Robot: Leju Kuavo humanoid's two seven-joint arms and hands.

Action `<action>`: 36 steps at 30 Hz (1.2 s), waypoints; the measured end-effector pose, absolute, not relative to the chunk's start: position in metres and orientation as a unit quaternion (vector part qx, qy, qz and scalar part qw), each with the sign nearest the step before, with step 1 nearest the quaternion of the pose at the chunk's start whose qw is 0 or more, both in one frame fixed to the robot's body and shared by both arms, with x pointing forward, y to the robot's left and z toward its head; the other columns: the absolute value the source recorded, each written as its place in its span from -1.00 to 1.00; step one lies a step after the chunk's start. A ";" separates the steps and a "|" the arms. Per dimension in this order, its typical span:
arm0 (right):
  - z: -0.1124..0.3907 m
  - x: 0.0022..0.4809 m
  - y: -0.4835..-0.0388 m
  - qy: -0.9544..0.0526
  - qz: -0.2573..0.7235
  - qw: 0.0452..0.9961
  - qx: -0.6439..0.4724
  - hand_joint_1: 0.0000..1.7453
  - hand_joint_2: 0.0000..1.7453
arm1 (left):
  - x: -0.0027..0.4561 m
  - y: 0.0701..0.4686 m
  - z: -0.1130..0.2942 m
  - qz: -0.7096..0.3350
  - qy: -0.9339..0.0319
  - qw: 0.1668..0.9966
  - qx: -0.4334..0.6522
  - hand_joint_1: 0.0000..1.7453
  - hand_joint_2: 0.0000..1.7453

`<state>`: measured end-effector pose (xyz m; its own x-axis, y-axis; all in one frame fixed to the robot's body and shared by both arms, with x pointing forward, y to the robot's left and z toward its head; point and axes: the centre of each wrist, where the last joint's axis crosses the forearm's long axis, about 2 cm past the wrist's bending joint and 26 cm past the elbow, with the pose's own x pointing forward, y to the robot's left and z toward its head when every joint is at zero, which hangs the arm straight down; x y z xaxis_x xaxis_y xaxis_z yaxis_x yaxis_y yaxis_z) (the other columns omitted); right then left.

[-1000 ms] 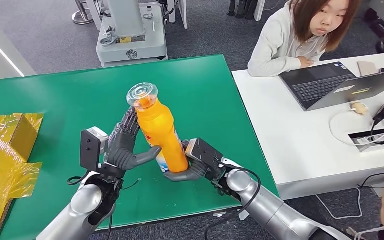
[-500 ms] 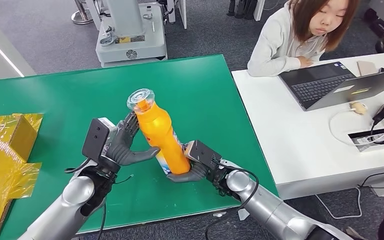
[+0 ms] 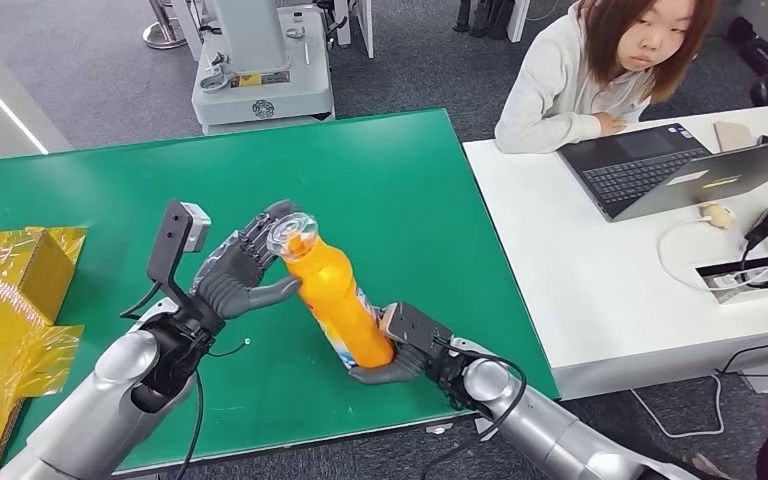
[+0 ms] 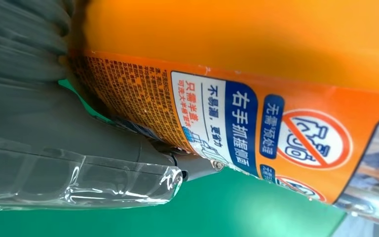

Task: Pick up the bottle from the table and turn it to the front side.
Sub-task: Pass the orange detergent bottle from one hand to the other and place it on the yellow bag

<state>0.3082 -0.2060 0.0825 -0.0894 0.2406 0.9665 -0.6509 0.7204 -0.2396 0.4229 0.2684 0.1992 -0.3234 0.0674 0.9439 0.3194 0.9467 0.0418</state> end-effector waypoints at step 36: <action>0.137 0.319 -0.169 -0.709 0.312 0.601 0.198 1.00 1.00 | 0.392 0.242 0.217 -0.125 -0.857 0.495 -0.077 -1.00 1.00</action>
<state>0.3191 -0.1691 0.1372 -0.1989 0.0950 0.9754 -0.6550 0.7275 -0.2044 0.3924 0.2424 0.2170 -0.4987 0.0078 0.8668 0.2545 0.9572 0.1378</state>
